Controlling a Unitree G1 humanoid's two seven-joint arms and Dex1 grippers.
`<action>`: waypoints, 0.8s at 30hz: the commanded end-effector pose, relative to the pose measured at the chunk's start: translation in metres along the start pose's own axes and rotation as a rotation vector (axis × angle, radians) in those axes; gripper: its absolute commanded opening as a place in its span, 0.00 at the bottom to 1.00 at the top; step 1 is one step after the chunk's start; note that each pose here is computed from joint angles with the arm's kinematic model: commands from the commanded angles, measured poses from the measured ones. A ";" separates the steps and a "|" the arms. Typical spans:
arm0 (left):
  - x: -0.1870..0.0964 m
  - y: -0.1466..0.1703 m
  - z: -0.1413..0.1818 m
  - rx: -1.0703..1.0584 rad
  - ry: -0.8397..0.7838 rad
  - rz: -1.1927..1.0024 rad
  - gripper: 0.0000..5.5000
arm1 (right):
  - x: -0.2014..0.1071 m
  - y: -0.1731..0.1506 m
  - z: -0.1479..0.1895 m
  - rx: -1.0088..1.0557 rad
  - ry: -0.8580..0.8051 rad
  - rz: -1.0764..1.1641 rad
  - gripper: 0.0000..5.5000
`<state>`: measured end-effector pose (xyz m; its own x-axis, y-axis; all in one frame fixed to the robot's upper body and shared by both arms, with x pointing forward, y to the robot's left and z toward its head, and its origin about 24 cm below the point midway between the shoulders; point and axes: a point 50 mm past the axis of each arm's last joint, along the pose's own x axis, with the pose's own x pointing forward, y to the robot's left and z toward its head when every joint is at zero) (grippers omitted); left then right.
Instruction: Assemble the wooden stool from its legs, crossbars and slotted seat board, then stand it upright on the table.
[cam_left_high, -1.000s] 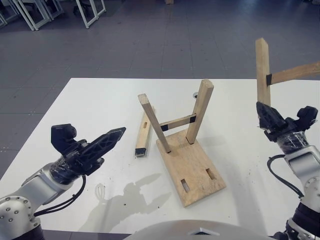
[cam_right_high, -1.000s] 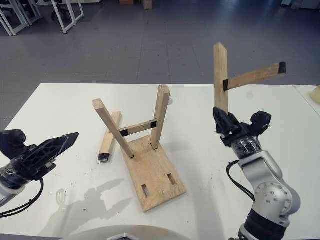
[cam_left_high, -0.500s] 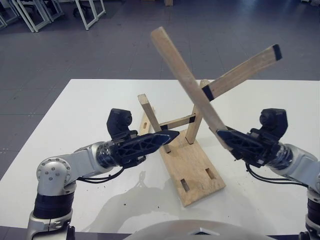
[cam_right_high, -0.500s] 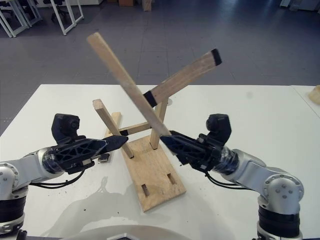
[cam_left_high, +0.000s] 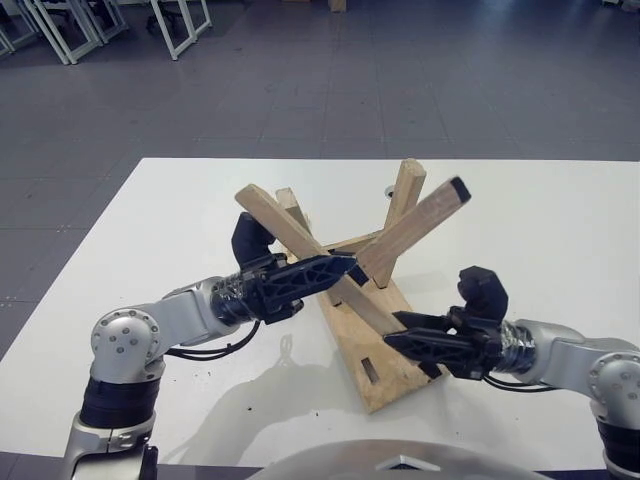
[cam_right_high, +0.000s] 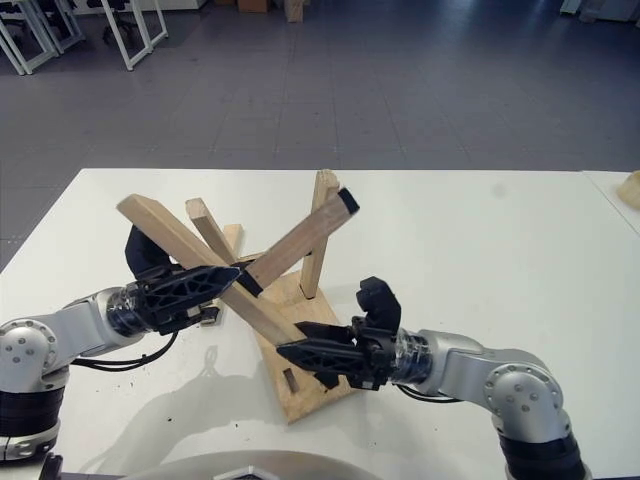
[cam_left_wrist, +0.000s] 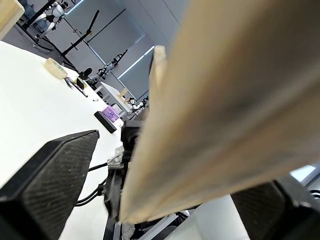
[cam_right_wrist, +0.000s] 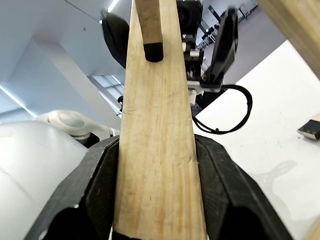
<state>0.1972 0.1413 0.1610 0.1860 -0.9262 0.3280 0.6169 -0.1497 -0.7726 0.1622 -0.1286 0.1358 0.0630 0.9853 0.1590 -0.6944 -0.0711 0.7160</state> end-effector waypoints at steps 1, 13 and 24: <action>0.002 -0.003 -0.001 -0.002 0.032 -0.016 0.74 | 0.002 -0.005 0.003 -0.038 -0.009 -0.026 0.37; 0.002 0.008 -0.004 0.010 0.037 0.047 0.42 | 0.007 -0.008 0.013 -0.071 -0.052 -0.061 0.37; -0.008 0.015 0.001 0.037 -0.041 0.093 0.37 | -0.013 -0.005 0.033 -0.151 -0.061 -0.148 0.70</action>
<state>0.2017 0.1416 0.1488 0.2321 -0.9314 0.2803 0.6165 -0.0820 -0.7830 0.1821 -0.1345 0.1460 0.1700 0.9760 0.1357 -0.7440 0.0368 0.6672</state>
